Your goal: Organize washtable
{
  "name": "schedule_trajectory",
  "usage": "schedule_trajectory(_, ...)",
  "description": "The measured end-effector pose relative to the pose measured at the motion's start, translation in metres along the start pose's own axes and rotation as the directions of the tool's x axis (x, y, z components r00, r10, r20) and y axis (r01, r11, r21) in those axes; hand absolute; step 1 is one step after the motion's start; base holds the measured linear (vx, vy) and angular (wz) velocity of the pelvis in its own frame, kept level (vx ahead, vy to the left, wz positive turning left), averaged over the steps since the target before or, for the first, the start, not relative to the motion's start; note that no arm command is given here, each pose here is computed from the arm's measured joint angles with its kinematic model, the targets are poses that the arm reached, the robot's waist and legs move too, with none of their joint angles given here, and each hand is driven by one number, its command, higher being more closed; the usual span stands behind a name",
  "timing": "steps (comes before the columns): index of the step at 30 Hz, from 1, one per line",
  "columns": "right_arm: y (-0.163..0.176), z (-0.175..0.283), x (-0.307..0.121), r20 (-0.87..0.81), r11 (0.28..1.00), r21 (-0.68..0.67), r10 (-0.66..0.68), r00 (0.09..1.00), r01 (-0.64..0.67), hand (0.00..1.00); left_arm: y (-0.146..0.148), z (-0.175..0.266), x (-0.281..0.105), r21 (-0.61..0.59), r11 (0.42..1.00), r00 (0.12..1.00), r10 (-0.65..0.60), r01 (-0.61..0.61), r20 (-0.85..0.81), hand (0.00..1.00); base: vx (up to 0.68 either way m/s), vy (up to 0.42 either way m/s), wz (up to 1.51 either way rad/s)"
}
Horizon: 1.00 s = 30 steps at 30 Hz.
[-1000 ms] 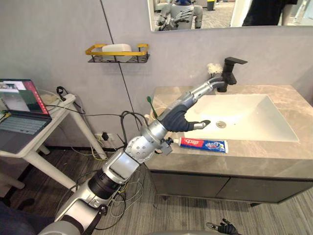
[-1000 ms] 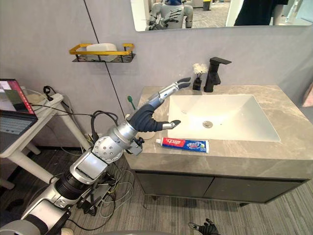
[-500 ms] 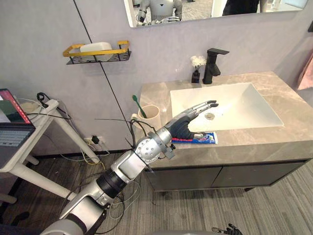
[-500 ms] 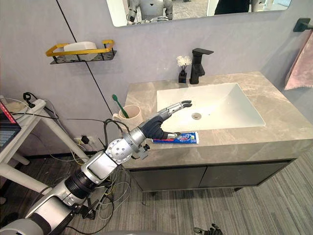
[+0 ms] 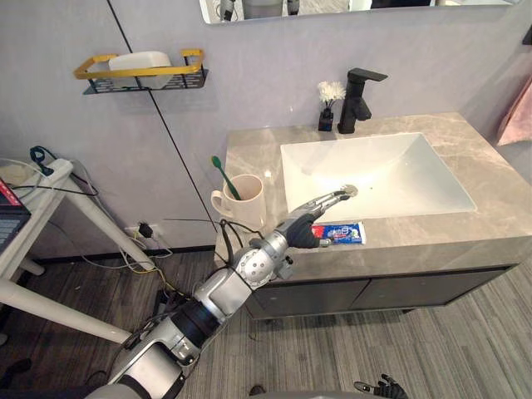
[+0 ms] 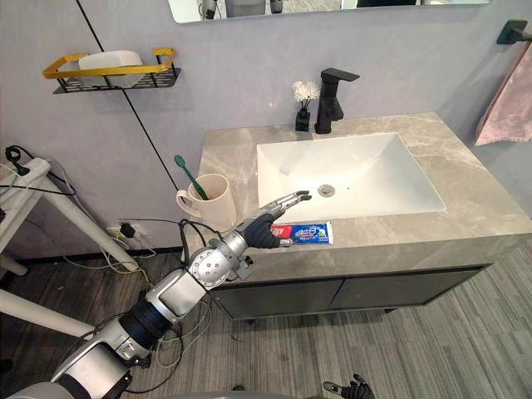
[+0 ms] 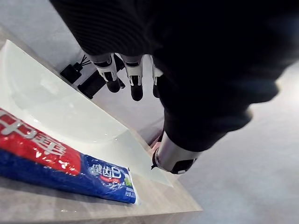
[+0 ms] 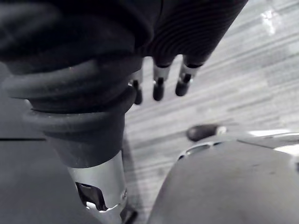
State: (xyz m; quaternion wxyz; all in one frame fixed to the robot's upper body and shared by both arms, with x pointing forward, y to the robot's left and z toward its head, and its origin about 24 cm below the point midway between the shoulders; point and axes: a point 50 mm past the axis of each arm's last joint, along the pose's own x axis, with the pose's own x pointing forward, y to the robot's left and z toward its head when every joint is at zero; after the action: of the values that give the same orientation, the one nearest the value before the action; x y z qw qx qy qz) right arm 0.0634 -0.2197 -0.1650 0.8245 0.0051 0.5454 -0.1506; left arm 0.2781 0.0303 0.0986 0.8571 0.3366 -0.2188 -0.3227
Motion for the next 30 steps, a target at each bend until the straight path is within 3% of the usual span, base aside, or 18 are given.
schedule_trajectory(13, -0.002, 0.0, -0.001, 0.013, 1.0, 0.001, -0.004, 1.0, 0.004, 0.0, -0.015, -0.014, -0.007, 0.012, 0.998, 0.995, -0.066, 0.067, -0.073, 0.0, -0.03, -0.018, -0.06)
schedule_trajectory(17, 0.0, 0.001, -0.001, 0.017, 1.0, -0.007, 0.001, 1.0, -0.001, 0.0, -0.011, -0.018, -0.01, 0.102, 0.992, 0.994, -0.066, 0.075, -0.093, 0.0, -0.02, -0.013, -0.01)
schedule_trajectory(26, -0.002, 0.002, -0.001, 0.022, 0.999, -0.05, 0.006, 1.0, -0.005, 0.0, -0.003, -0.023, -0.012, 0.167, 0.986, 0.993, -0.007, 0.026, -0.114, 0.0, -0.04, -0.019, -0.02)
schedule_trajectory(30, 0.0, 0.001, -0.001, 0.021, 0.998, -0.067, 0.016, 1.0, -0.014, 0.0, 0.006, -0.033, -0.019, 0.189, 0.981, 0.983, 0.075, -0.043, -0.17, 0.0, -0.03, -0.015, -0.1)
